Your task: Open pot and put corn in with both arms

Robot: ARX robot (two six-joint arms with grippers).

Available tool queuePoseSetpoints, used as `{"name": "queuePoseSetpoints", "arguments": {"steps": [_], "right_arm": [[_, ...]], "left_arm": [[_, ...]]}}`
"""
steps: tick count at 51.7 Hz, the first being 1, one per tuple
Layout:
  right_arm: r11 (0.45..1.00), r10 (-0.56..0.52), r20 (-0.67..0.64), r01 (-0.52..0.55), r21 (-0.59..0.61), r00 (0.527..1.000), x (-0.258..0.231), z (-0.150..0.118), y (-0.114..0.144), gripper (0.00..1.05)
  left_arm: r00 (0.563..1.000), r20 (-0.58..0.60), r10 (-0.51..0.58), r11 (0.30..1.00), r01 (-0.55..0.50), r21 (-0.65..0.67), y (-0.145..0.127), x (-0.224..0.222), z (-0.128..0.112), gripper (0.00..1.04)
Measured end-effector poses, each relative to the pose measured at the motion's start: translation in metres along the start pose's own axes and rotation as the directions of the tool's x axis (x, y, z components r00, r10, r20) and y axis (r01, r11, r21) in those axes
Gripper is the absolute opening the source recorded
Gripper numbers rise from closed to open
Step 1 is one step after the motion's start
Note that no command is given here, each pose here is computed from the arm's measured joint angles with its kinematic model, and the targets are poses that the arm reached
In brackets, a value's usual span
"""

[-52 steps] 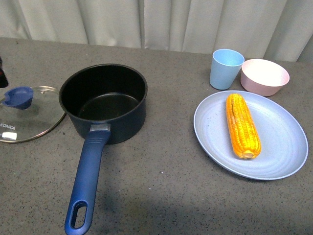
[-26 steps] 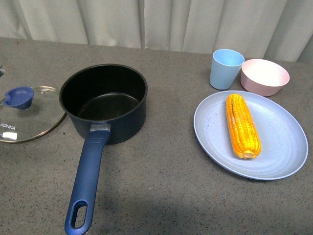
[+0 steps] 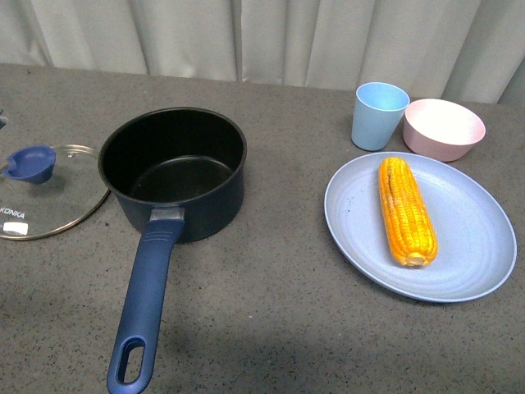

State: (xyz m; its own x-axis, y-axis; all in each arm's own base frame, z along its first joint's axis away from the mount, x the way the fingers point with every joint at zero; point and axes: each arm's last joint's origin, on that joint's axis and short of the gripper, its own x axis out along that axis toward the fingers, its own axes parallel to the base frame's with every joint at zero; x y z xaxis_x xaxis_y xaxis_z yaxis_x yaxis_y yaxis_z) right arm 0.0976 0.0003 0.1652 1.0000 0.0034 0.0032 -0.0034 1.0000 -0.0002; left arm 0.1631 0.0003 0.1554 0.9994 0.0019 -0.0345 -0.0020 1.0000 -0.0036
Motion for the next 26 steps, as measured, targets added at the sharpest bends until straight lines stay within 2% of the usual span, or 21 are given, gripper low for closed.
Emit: {"name": "queuePoseSetpoints", "arguments": {"steps": [26], "right_arm": [[1.0, 0.0, 0.0, 0.0, 0.0, 1.0, 0.0, 0.0, 0.0, 0.95]], "left_arm": [[0.999, 0.046, 0.0, 1.0, 0.0, 0.0, 0.0, -0.03, 0.014, 0.04]]}}
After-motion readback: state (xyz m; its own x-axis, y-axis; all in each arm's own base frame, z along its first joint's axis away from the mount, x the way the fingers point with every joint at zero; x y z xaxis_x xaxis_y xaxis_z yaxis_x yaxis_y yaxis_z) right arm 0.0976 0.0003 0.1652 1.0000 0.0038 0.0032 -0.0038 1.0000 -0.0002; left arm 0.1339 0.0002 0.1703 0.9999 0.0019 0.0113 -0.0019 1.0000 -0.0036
